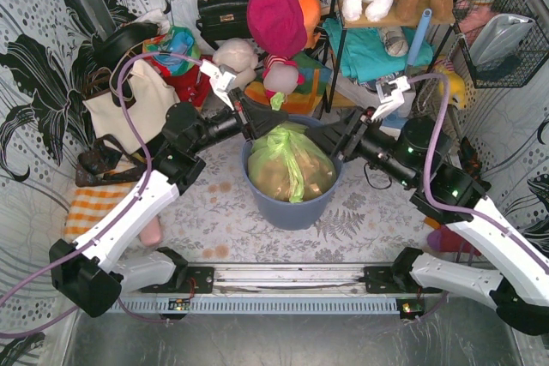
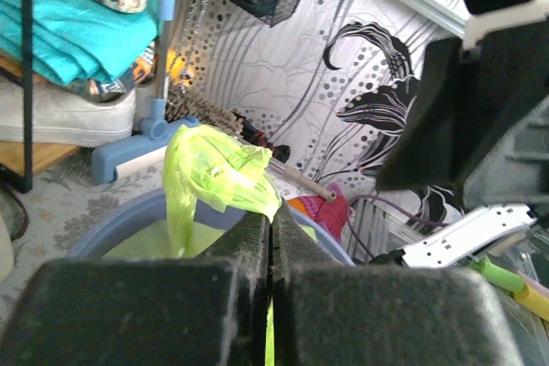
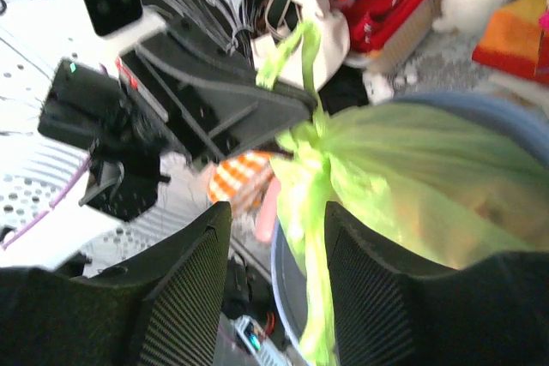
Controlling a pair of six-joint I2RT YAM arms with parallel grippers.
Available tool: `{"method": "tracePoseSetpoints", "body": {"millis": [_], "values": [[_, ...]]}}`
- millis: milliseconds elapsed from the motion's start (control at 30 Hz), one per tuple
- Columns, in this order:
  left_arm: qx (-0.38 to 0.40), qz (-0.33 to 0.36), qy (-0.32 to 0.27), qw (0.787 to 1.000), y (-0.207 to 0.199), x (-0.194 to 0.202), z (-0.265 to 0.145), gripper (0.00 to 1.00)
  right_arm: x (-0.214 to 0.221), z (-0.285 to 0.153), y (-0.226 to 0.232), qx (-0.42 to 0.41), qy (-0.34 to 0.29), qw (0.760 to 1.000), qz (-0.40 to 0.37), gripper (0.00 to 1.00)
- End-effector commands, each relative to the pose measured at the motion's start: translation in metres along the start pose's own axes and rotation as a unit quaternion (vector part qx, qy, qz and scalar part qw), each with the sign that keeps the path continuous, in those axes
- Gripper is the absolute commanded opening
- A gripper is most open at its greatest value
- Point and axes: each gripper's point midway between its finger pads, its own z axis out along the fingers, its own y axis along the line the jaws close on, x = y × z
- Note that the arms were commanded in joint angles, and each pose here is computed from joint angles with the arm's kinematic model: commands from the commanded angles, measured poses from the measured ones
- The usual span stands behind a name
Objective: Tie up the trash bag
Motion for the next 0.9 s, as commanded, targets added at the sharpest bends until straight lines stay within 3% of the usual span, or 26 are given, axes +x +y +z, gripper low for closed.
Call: {"method": "tracePoseSetpoints", "body": {"millis": [0, 233, 867], "values": [[-0.052, 0.019, -0.014, 0.998, 0.017, -0.012, 0.002, 0.01, 0.052, -0.015, -0.017, 0.006, 0.102, 0.995, 0.013, 0.46], [-0.086, 0.001, 0.001, 0.996, 0.034, -0.005, 0.005, 0.01, 0.094, -0.009, -0.030, 0.006, 0.162, 0.985, 0.052, 0.50], [-0.078, -0.002, 0.003, 0.997, 0.029, -0.004, 0.004, 0.01, 0.108, -0.014, -0.018, -0.045, 0.174, 0.979, 0.093, 0.20]]}}
